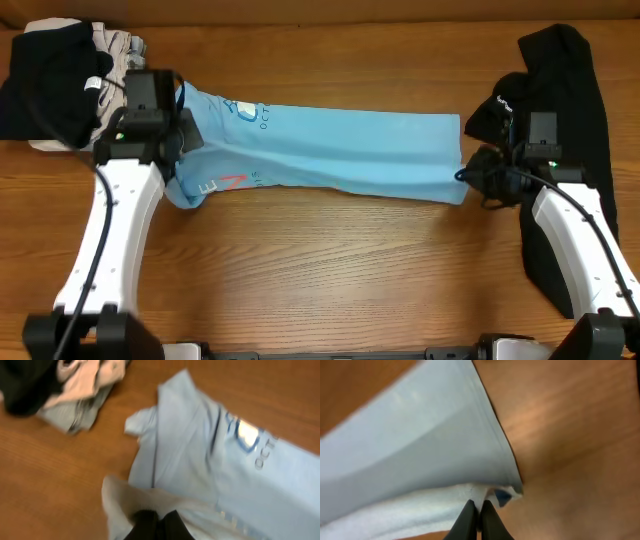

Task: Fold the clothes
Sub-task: 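Fold the bottom hem up over the top edge with both grippers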

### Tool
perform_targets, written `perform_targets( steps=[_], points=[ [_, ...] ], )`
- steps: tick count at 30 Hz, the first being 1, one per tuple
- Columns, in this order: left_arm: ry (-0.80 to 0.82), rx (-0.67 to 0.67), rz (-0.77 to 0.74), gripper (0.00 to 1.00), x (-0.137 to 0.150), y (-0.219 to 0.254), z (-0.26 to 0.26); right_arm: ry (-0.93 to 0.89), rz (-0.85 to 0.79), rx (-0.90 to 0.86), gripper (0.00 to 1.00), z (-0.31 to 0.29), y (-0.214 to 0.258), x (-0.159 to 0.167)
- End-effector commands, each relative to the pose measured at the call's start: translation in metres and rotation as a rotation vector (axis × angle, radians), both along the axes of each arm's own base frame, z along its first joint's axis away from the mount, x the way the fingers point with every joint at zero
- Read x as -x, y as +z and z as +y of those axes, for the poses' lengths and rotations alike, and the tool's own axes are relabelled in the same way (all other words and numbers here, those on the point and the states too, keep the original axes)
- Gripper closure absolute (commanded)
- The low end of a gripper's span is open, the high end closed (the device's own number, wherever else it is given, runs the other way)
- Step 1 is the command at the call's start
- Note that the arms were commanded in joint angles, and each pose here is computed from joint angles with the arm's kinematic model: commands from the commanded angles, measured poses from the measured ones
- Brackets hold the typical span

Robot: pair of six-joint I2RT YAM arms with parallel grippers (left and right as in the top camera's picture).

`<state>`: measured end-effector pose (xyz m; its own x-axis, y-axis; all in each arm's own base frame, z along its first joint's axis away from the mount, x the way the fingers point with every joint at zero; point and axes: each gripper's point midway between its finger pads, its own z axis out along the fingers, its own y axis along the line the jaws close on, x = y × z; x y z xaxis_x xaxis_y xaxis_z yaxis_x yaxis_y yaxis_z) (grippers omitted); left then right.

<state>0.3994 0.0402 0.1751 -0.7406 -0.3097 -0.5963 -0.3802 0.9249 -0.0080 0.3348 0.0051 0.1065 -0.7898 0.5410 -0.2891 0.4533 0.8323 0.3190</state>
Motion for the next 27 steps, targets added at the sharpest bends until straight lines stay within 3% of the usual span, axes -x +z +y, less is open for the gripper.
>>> perform_targets(
  steps=[1, 9, 14, 18, 21, 24, 26, 27],
  points=[
    [-0.007, -0.028, -0.043, 0.96, -0.035, -0.014, 0.004, 0.003, -0.100, 0.031, 0.96, -0.006, 0.006, -0.031],
    [-0.059, 0.020, -0.260, 0.96, -0.100, -0.012, -0.013, 0.003, -0.196, 0.081, 0.96, -0.015, -0.013, -0.077],
    [-0.095, 0.025, -0.323, 0.94, -0.123, -0.019, -0.029, 0.022, -0.210, 0.093, 0.96, -0.016, -0.037, -0.095],
    [-0.114, 0.030, -0.304, 0.82, -0.131, -0.041, -0.039, 0.028, -0.220, 0.088, 0.95, -0.016, -0.056, -0.109],
    [-0.124, 0.030, -0.273, 0.58, -0.133, -0.060, -0.045, 0.036, -0.230, 0.085, 0.75, -0.015, -0.065, -0.115],
    [-0.117, 0.037, -0.256, 0.28, -0.134, -0.074, -0.045, 0.130, -0.239, 0.096, 0.23, -0.008, -0.065, -0.114],
    [-0.109, 0.040, -0.247, 0.17, -0.133, -0.075, -0.043, 0.138, -0.217, 0.100, 0.07, -0.011, -0.065, -0.111],
    [-0.107, 0.039, -0.245, 0.06, -0.132, -0.073, -0.042, 0.133, -0.198, 0.097, 0.02, -0.013, -0.067, -0.108]
  ],
)
